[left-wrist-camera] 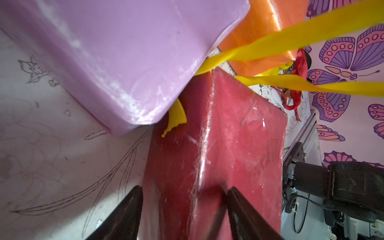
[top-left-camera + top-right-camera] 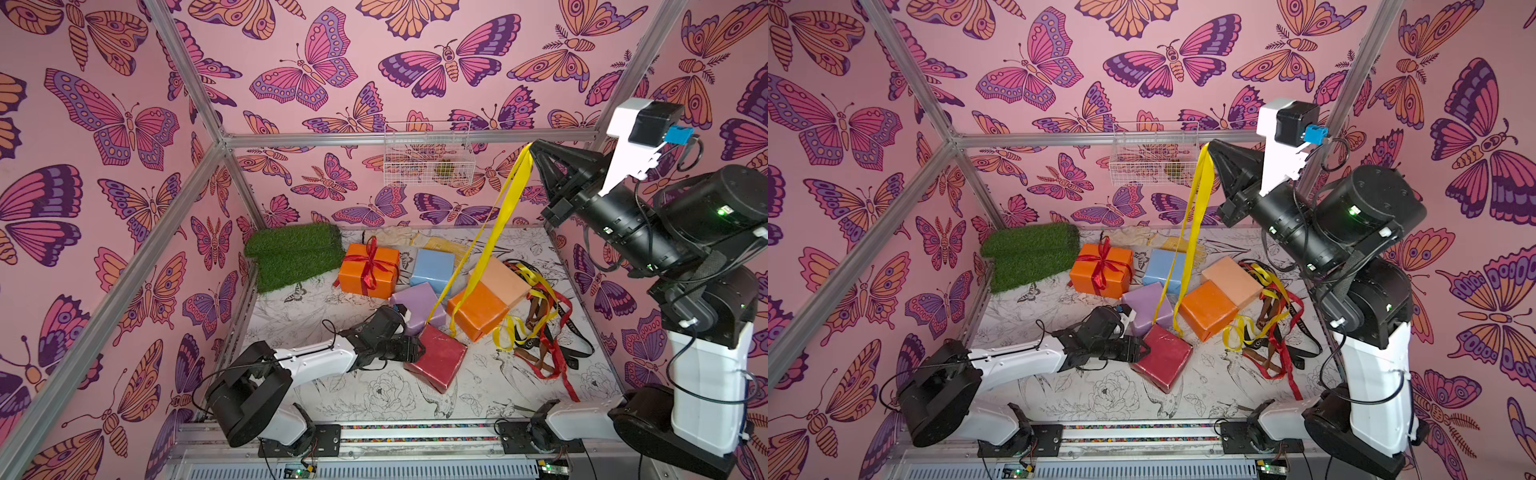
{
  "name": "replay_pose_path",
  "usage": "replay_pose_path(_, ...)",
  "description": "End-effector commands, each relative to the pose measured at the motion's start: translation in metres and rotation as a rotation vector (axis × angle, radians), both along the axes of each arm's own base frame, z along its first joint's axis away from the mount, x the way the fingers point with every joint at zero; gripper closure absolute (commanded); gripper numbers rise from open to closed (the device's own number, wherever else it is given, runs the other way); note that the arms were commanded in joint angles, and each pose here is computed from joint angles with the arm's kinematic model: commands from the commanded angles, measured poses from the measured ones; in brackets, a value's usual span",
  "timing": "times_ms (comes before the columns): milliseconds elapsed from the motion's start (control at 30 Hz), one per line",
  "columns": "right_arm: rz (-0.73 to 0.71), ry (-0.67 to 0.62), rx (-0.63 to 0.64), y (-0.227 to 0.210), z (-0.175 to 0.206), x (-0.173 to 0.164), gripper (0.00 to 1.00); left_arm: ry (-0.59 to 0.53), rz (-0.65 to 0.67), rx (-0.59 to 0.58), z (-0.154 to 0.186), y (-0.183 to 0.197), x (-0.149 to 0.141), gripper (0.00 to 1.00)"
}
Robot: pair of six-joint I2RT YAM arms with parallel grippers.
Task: Untie the ribbon bows on the gift boxes
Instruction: Pull the ribbon from the gift box.
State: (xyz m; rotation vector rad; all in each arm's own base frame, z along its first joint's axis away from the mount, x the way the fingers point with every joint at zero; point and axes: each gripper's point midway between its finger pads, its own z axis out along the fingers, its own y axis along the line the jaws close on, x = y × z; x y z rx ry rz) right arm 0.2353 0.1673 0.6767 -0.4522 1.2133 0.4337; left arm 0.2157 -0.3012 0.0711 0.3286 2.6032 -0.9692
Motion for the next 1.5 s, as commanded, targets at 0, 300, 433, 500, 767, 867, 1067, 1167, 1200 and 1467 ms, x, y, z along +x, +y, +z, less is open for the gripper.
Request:
replay_pose_path(0, -0.279, -0.061, -0.077, -0.04, 0.006, 0.014, 1.0, -0.003, 0.023, 0.029, -0.004, 0.009, 0.0, 0.34)
replay_pose_path(300, -0.555, -0.178, -0.057, -0.104, 0.029, -0.014, 1.0, -0.005, 0.018, 0.028, -0.003, 0.006, 0.002, 0.34)
replay_pose_path(433, -0.596, -0.215, -0.017, -0.125, 0.033, -0.034, 1.0, 0.0, 0.011, 0.029, -0.004, 0.003, 0.004, 0.34)
replay_pose_path(500, -0.626, -0.206, -0.031, -0.131, 0.032, -0.036, 1.0, 0.005, 0.006, 0.029, -0.005, 0.002, 0.004, 0.34)
replay_pose_path(767, -0.842, -0.154, -0.157, -0.147, 0.023, -0.015, 1.0, 0.002, -0.003, 0.026, -0.004, -0.001, 0.004, 0.34)
replay_pose_path(867, -0.91, -0.132, -0.171, -0.155, 0.025, -0.012, 1.0, 0.001, -0.007, 0.026, -0.004, -0.001, 0.004, 0.34)
replay_pose_path(1067, -0.999, -0.168, -0.056, -0.191, 0.048, -0.047, 1.0, -0.005, -0.022, 0.018, -0.001, -0.004, 0.004, 0.34)
replay_pose_path(1167, -0.991, -0.206, -0.02, -0.202, 0.057, -0.066, 1.0, -0.005, -0.03, 0.017, -0.001, -0.006, 0.005, 0.34)
replay_pose_path(1200, -0.998, -0.211, -0.021, -0.204, 0.06, -0.068, 1.0, -0.001, -0.032, 0.016, -0.002, -0.007, 0.005, 0.34)
replay_pose_path(1467, -1.066, -0.197, -0.102, -0.2, 0.06, -0.055, 1.0, 0.007, -0.031, 0.012, -0.002, -0.009, 0.006, 0.34)
